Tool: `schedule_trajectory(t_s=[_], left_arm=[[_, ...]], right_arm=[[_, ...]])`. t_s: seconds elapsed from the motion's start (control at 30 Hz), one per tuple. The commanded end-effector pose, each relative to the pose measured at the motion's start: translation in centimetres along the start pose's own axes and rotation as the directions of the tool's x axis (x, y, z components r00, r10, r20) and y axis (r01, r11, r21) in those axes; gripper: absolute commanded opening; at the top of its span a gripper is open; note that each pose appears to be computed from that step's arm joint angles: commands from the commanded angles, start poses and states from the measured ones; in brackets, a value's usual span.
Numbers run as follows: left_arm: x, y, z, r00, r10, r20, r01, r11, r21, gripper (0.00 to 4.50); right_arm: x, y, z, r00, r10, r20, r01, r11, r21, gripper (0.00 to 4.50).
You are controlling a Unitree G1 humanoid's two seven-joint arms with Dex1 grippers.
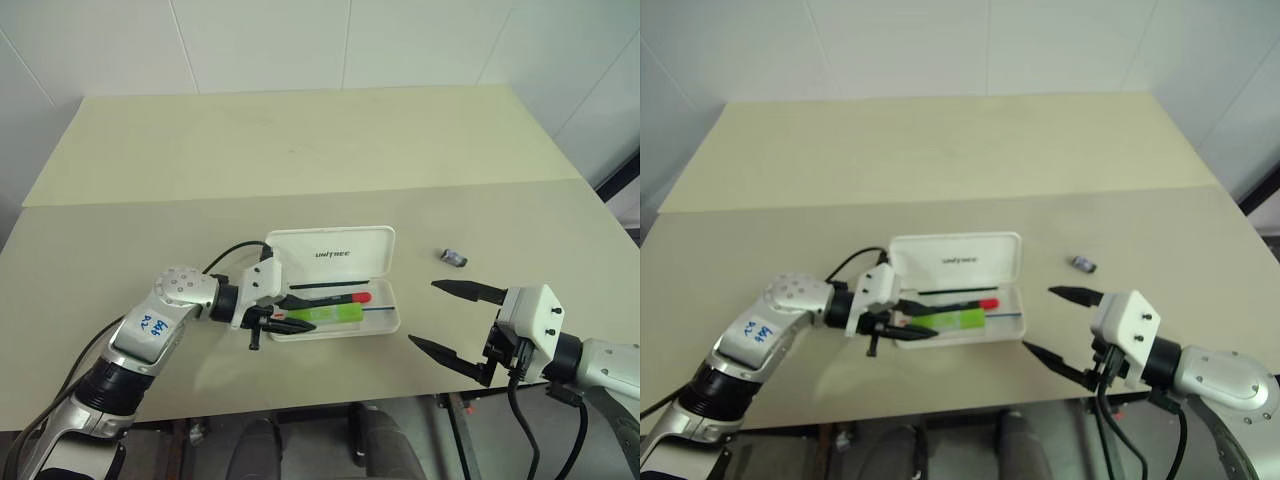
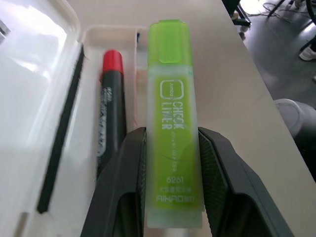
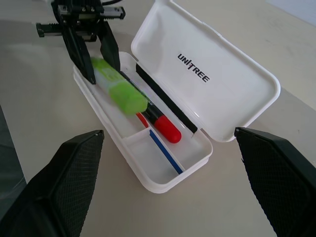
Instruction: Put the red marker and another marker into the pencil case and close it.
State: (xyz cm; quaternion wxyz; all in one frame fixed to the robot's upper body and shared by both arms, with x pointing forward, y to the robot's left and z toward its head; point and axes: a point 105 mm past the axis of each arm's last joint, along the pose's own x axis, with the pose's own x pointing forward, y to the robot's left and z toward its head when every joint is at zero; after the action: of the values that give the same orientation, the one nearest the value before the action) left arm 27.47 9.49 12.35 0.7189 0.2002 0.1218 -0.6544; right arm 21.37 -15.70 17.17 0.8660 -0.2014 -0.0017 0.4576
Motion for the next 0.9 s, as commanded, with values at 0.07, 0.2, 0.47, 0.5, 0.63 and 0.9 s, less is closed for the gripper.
schedule_trajectory(t_s=[0.07, 0.2, 0.47, 0.5, 0.63, 0.9], left_arm=[[-0.5, 0.0, 0.7, 0.999, 0.017, -0.036, -0.015, 0.999, 0.049, 1.11], [-0.8, 0.1, 0.5, 0.997, 0.029, -0.065, -0.025, 0.998, 0.062, 1.11], [-1.0, 0.1, 0.4, 0.996, 0.023, -0.085, -0.017, 0.997, 0.072, 1.11], [-1.0, -0.1, 0.3, 0.996, 0.012, -0.087, -0.007, 0.998, 0.062, 1.11], [-0.8, -0.3, 0.7, 0.998, -0.012, -0.066, 0.017, 0.998, 0.062, 2.83], [-0.7, -0.2, 1.3, 0.999, -0.009, -0.049, 0.013, 0.996, 0.086, 4.19]], right_arm=[[0.0, 0.0, 1.0, 0.999, -0.007, 0.036, 0.008, 1.000, -0.030, 4.50], [0.3, 0.1, 0.9, 0.999, 0.001, 0.047, 0.000, 1.000, -0.028, 4.50], [0.7, 0.0, 1.0, 0.998, 0.007, 0.059, -0.006, 1.000, -0.029, 4.50], [0.7, 0.0, 1.0, 0.998, 0.007, 0.059, -0.006, 1.000, -0.029, 4.50], [0.8, 0.0, 0.9, 0.998, 0.006, 0.061, -0.004, 1.000, -0.031, 4.50], [1.0, -0.1, 0.8, 0.998, 0.003, 0.068, -0.001, 0.999, -0.032, 4.50]])
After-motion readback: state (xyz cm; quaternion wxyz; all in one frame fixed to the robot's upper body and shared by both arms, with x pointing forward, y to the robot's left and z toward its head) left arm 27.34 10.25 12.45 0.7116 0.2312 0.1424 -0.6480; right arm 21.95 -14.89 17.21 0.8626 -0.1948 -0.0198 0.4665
